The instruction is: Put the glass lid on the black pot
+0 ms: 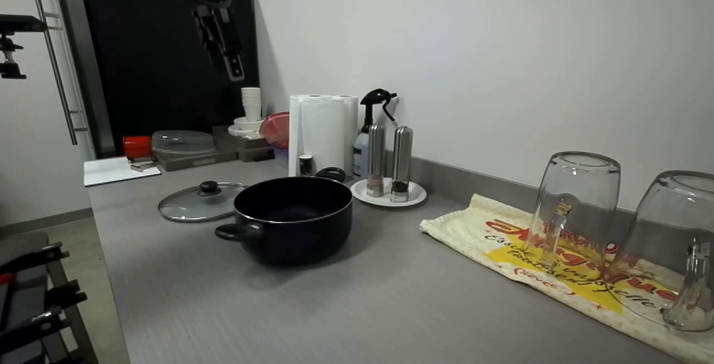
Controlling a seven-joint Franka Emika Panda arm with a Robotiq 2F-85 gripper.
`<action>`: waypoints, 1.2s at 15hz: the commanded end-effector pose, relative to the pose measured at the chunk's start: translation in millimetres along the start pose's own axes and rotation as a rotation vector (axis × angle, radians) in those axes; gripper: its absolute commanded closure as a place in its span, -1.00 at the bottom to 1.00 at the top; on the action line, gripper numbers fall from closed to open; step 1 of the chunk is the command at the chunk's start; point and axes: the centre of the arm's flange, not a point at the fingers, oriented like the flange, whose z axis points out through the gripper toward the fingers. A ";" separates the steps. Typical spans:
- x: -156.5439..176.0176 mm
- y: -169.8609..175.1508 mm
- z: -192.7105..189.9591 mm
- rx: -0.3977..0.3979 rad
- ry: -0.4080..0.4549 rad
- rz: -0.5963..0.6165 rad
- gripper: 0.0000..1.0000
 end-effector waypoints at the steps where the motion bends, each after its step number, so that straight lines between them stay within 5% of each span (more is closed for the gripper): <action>1: 39.9 -35.1 14.5 0.043 0.031 -0.116 -1.00; 10: 114.0 -192.9 57.5 0.216 0.091 -0.479 -1.00; 18: 78.4 -266.5 137.8 0.358 -0.081 -0.676 -1.00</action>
